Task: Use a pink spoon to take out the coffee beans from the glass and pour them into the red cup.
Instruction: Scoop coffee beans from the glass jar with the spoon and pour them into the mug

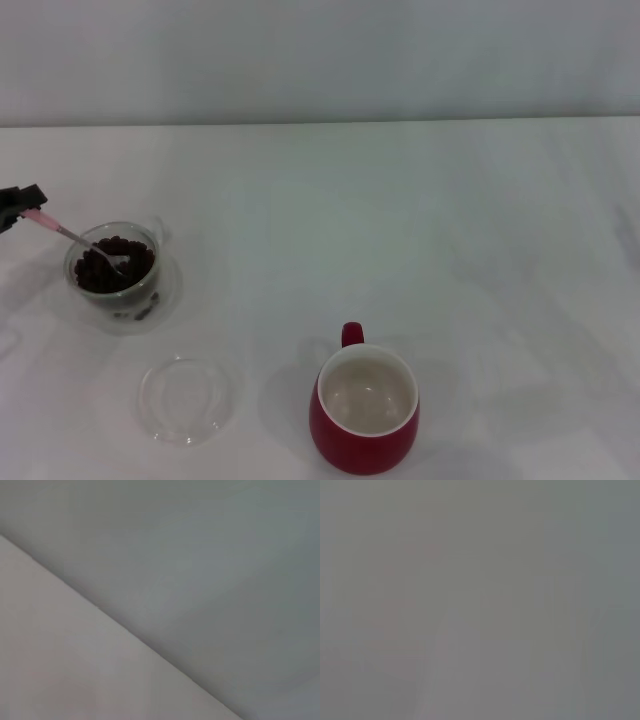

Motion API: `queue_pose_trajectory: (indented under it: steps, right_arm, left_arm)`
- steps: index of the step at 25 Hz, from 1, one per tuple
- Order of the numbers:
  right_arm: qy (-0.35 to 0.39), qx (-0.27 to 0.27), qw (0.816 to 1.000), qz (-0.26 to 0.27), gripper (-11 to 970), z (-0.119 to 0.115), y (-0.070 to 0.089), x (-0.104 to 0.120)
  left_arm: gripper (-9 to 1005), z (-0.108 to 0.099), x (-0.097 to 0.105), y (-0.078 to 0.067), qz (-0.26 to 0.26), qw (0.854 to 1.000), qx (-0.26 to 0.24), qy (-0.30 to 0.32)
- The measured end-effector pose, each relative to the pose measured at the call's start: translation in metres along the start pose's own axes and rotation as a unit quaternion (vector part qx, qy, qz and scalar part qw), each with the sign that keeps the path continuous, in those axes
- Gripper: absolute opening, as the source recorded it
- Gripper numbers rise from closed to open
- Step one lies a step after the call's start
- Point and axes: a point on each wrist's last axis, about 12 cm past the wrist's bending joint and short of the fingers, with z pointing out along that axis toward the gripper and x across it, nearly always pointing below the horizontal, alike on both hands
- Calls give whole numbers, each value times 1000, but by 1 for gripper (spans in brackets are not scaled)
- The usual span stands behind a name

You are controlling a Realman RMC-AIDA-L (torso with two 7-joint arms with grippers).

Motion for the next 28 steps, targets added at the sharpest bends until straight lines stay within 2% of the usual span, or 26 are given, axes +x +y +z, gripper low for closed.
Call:
queue_pose_trajectory:
  steps: [11, 17, 28]
  right_arm:
    - [1, 0, 1000, 0, 620, 0, 0, 0]
    - [1, 0, 1000, 1, 620, 0, 0, 0]
    - [-4, -9, 1000, 5, 620, 1, 3, -1]
  left_arm:
    - [135, -10, 12, 9, -51, 998, 6, -25]
    - [134, -19, 15, 10, -70, 996, 27, -42]
    - [134, -36, 23, 4, -54, 993, 88, -54]
